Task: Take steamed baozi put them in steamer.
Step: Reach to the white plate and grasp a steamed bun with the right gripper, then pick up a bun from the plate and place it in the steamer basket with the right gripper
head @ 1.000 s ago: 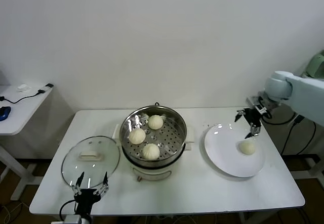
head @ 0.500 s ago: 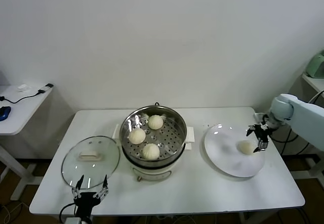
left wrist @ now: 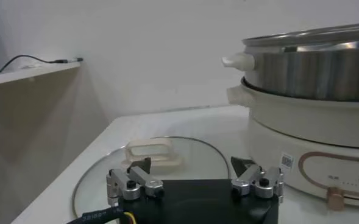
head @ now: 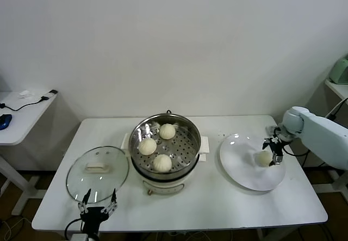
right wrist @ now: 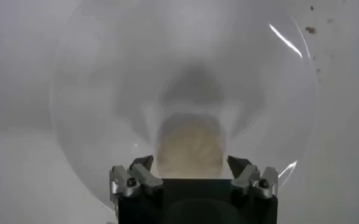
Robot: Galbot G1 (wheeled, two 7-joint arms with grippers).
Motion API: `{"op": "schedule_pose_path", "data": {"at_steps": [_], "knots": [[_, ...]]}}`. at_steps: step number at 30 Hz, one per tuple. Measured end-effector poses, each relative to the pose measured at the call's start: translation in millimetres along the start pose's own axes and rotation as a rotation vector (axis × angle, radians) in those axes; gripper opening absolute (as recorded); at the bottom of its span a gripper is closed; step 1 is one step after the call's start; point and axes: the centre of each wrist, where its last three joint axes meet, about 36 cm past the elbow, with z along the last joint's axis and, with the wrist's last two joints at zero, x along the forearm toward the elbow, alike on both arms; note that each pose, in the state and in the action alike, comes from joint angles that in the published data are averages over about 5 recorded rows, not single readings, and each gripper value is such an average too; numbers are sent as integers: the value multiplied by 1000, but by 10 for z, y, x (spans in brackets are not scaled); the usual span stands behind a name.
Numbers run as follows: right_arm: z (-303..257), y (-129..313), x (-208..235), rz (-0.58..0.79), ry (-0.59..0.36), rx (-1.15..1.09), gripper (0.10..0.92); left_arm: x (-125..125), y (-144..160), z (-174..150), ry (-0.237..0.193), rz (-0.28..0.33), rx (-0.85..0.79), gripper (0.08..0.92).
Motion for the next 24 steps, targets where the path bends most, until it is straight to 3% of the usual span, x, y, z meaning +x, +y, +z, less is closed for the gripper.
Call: {"op": "schedule_pose_path", "data": {"at_steps": [8, 14, 19, 24], "knots": [[-16, -13, -24, 5, 1, -8, 600, -8, 2, -14, -1, 2, 0, 823], [-60, -34, 131, 21, -7, -8, 561, -1, 3, -34, -5, 3, 0, 823], [-241, -119, 568, 57, -34, 20, 561, -4, -11, -63, -10, 9, 1, 823], [-682, -233, 1281, 102, -90, 78, 562, -21, -26, -97, -17, 21, 0, 823]]}}
